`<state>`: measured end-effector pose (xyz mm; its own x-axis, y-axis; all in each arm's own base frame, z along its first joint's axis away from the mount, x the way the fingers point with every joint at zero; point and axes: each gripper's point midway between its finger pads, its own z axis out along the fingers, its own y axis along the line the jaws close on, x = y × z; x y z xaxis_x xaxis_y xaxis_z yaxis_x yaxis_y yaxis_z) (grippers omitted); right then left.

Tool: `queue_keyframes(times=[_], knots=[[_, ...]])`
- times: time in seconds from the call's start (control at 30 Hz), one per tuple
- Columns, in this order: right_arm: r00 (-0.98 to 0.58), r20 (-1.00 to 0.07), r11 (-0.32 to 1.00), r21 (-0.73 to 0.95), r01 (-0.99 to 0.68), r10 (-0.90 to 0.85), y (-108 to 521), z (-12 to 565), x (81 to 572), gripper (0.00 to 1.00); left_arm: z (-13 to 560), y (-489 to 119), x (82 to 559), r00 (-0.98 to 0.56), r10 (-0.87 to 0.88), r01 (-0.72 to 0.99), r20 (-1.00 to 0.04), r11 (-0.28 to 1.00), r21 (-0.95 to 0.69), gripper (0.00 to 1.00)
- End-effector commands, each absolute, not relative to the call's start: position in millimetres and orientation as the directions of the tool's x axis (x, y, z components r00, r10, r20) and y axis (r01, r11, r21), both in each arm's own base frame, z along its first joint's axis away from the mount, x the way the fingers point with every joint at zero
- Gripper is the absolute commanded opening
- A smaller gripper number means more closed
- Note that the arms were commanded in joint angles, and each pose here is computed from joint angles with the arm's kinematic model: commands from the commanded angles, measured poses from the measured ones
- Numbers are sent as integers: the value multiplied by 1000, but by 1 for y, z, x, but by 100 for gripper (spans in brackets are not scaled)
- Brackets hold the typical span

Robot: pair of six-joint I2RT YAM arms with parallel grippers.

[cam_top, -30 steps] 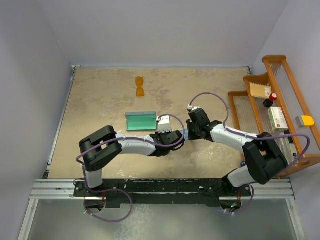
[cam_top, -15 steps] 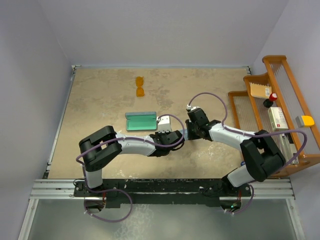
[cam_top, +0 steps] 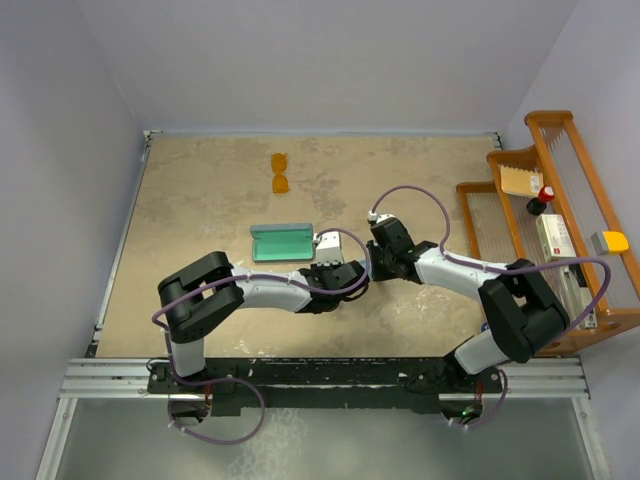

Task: Organize the sunglasses
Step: Pick up the glasses cleaning cloth from the center of the board.

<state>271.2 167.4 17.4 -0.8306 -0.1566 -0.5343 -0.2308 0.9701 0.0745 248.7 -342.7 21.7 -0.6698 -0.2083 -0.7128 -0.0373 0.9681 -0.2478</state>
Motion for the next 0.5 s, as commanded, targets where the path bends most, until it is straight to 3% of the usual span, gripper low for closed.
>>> queue_keyframes(times=[0.0, 0.2, 0.33, 0.47], knots=[[-822, -548, 973, 62, -223, -153, 170, 20, 277, 23, 13, -337, 237, -706, -176, -21, -686, 973, -228, 0], [-818, -555, 974, 58, -217, -149, 170, 22, 278, 14, 13, -337, 237, -705, -176, -21, -688, 974, -227, 0], [-817, -556, 974, 60, -219, -150, 170, 23, 277, 1, 13, -336, 238, -702, -169, -19, -692, 976, -218, 0], [-814, -562, 972, 70, -224, -147, 172, 24, 278, 0, 14, -336, 240, -697, -164, -17, -698, 977, -212, 0]])
